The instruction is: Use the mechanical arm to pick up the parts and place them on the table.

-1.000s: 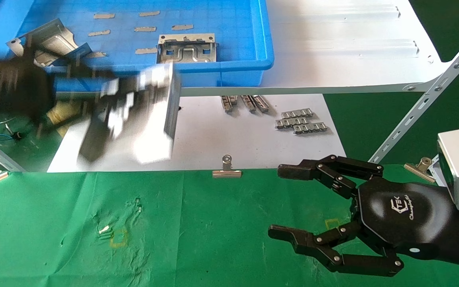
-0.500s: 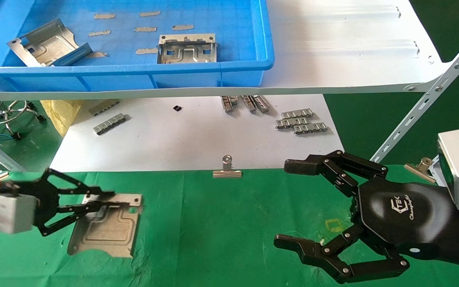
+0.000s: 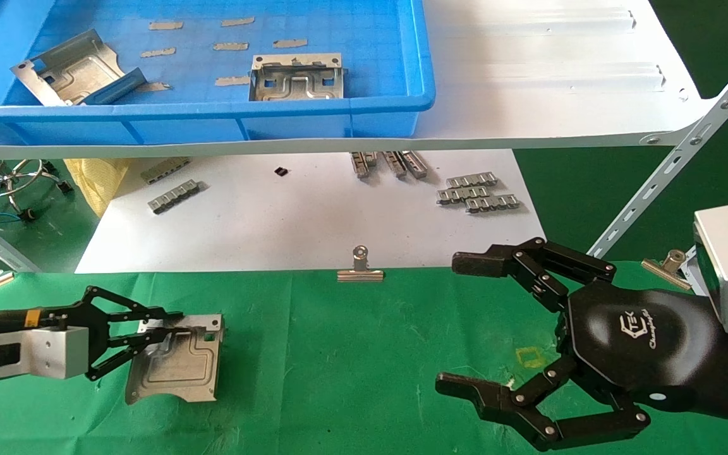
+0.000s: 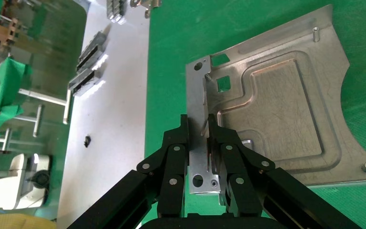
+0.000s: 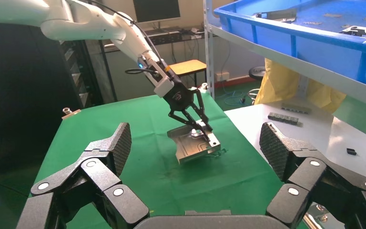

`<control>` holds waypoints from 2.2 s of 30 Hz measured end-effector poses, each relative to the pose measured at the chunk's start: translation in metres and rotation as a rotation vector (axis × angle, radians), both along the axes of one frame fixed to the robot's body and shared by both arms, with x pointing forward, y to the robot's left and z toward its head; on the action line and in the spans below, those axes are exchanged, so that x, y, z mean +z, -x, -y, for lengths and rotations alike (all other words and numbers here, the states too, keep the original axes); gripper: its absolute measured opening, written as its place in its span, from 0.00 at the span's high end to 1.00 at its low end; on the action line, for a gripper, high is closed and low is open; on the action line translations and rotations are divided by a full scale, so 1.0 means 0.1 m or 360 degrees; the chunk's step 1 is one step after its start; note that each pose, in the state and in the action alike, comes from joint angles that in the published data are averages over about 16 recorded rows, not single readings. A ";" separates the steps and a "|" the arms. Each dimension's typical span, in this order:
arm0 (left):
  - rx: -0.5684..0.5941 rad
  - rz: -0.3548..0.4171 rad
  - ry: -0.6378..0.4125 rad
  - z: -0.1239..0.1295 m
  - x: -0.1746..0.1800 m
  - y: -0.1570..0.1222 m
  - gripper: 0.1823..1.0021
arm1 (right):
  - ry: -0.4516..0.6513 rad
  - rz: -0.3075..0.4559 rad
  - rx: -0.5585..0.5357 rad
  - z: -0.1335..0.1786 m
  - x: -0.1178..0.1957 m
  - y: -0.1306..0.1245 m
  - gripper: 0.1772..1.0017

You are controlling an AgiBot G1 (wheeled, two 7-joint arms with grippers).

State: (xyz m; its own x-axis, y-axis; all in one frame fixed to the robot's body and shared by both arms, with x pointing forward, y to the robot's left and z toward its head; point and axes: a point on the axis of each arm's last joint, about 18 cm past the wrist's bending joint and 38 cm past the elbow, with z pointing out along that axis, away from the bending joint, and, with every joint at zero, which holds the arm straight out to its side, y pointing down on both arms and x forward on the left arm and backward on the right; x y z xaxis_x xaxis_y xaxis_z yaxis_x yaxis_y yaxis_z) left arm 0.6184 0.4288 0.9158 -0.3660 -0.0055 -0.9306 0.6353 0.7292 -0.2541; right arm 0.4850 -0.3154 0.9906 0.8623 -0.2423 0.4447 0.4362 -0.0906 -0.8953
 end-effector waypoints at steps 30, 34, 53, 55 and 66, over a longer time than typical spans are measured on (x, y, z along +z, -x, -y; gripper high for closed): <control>0.0037 -0.0235 0.0671 -0.04 0.20 0.11 0.54 | 0.0000 0.0000 0.0000 0.00 0.00 0.00 0.00; 0.0049 -0.0266 0.0784 -0.07 0.22 0.12 0.41 | 0.0000 0.0000 -0.0001 0.00 0.00 0.00 0.00; -0.0089 -0.0345 0.0882 0.14 0.34 0.19 0.05 | 0.0000 0.0000 -0.0001 0.00 0.00 0.00 0.00; -0.0116 -0.0363 0.0897 0.18 0.37 0.21 0.03 | 0.0000 0.0000 -0.0001 0.00 0.00 0.00 0.00; -0.0262 -0.0468 0.0963 0.43 0.51 0.38 0.00 | 0.0000 0.0000 -0.0001 0.00 0.00 0.00 0.00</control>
